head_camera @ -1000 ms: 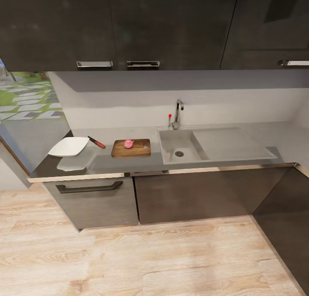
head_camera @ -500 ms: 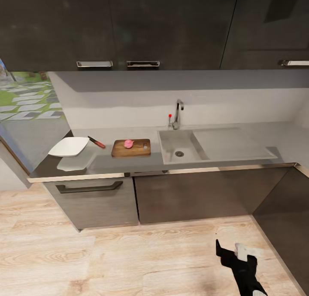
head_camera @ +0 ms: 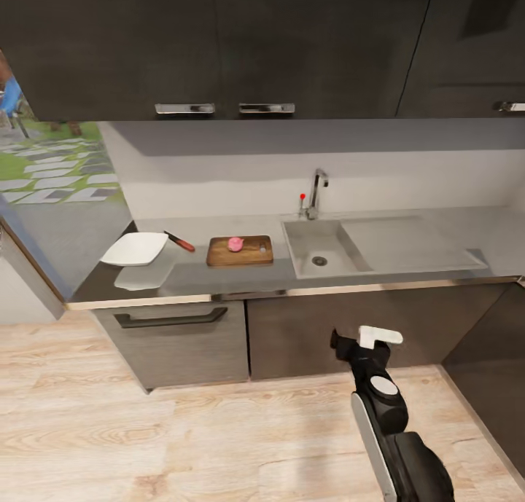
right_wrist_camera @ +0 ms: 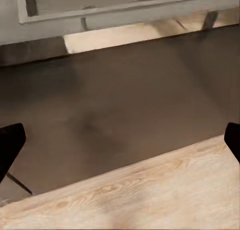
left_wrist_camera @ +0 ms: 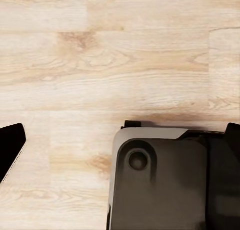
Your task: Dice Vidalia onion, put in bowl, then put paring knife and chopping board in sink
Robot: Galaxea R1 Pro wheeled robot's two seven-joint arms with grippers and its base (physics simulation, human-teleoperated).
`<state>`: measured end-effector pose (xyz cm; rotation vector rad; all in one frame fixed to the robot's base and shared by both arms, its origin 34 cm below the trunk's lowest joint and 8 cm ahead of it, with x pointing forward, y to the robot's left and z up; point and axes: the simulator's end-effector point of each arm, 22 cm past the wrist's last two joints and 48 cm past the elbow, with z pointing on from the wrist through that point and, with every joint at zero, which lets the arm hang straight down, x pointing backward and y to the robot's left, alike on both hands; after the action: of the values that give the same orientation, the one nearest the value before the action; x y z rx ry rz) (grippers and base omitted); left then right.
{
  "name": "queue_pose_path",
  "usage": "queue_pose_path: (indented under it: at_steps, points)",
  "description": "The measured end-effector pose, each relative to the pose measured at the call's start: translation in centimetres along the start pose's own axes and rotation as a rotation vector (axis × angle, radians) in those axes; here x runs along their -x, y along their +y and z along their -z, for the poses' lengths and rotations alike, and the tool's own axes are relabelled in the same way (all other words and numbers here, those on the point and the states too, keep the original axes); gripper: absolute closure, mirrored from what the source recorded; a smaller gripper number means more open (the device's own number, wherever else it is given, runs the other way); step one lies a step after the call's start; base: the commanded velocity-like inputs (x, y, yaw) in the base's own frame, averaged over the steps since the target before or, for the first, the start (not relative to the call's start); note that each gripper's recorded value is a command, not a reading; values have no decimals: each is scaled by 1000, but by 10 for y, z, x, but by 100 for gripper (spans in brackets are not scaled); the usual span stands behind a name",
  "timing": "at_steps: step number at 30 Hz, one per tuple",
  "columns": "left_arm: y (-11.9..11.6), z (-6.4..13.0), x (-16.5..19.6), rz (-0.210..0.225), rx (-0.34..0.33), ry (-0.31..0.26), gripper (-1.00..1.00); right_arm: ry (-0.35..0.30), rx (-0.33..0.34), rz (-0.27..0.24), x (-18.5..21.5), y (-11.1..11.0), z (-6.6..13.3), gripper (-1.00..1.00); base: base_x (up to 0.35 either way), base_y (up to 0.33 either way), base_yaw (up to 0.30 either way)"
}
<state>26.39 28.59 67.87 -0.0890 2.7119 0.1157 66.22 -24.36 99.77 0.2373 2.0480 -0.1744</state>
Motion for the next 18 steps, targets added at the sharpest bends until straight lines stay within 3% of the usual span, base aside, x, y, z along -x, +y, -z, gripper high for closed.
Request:
queue_pose_path:
  at_steps: [2,3,7,10,18]
  points:
    - [0,0,-1,0,-1,3,-100,-19,33,-23,43,37,-2,-100,0,280,0]
    - [0,0,-2,0,-1,4,-100,-41,29,2,59,41,-2,-100,0,280,0]
    - [0,0,-3,0,-1,5,-100,-79,23,87,83,55,1,-100,24,274,0]
    - [0,0,-3,0,-1,6,-100,-86,24,119,88,61,3,-100,106,215,0]
    - [-1,0,-4,0,-1,7,-100,-75,28,148,87,66,4,-100,207,78,0]
